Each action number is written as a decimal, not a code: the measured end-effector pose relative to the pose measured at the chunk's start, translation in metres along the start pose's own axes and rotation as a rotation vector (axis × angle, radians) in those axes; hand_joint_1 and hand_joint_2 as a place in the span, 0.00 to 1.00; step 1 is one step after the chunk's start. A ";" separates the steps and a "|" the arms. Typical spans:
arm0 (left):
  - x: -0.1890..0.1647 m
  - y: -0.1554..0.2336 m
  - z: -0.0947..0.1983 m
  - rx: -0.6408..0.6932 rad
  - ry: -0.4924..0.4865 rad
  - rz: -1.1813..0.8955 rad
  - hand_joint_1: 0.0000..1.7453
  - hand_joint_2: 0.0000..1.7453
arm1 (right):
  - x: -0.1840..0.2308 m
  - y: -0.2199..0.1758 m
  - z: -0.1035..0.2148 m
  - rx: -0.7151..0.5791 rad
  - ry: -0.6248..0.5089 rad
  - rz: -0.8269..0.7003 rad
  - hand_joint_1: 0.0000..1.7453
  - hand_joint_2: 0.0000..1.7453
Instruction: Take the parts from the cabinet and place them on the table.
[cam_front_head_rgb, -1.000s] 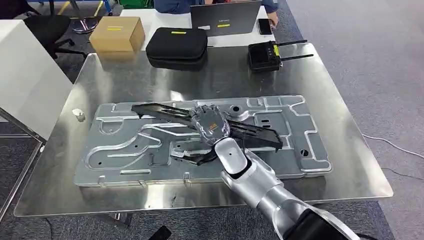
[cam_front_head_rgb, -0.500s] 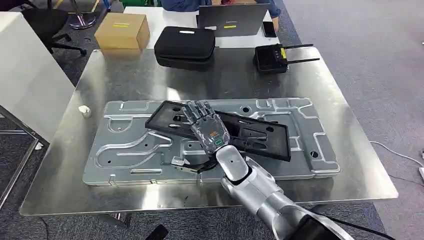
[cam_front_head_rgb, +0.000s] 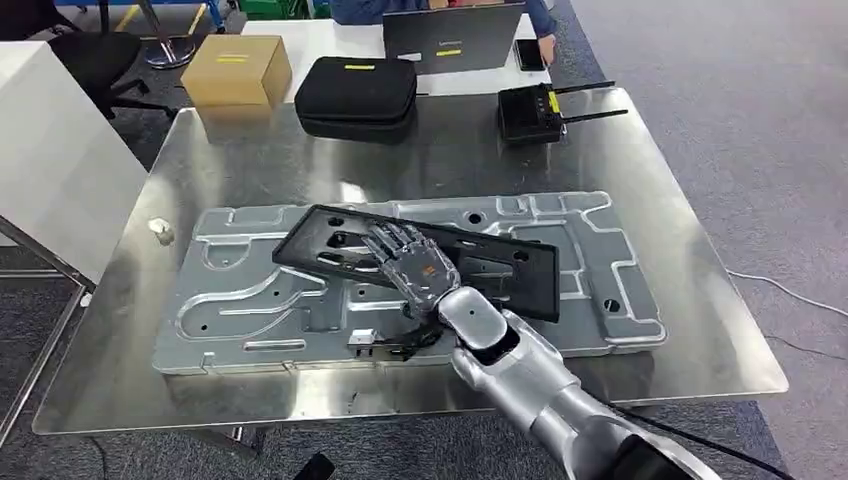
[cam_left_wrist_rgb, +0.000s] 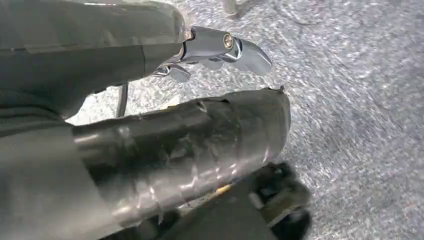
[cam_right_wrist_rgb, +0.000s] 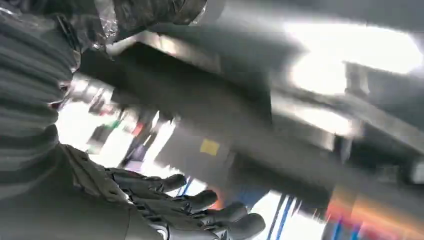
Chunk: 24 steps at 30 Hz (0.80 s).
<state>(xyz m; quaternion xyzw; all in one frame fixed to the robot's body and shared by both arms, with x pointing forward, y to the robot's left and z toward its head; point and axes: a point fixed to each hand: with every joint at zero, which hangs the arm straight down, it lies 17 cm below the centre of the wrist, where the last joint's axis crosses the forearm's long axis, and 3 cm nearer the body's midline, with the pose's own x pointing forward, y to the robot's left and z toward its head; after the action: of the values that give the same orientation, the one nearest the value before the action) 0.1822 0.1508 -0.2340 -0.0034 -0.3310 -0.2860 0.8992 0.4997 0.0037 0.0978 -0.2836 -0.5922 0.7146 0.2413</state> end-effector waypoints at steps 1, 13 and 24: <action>-0.003 0.002 0.001 0.010 0.001 0.008 0.00 0.00 | -0.008 0.003 0.007 0.029 0.001 -0.034 0.00 1.00; -0.017 0.010 0.005 0.047 0.015 0.046 0.00 0.00 | -0.058 -0.010 0.059 0.057 -0.025 -0.133 0.00 1.00; -0.024 0.016 0.007 0.079 0.026 0.046 0.00 0.00 | -0.013 -0.036 0.135 -0.319 -0.172 -0.375 0.00 1.00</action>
<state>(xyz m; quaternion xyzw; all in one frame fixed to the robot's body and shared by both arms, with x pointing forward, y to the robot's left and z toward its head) 0.1713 0.1774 -0.2402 0.0282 -0.3301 -0.2520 0.9092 0.4158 -0.0941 0.1533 -0.1416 -0.7579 0.5766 0.2703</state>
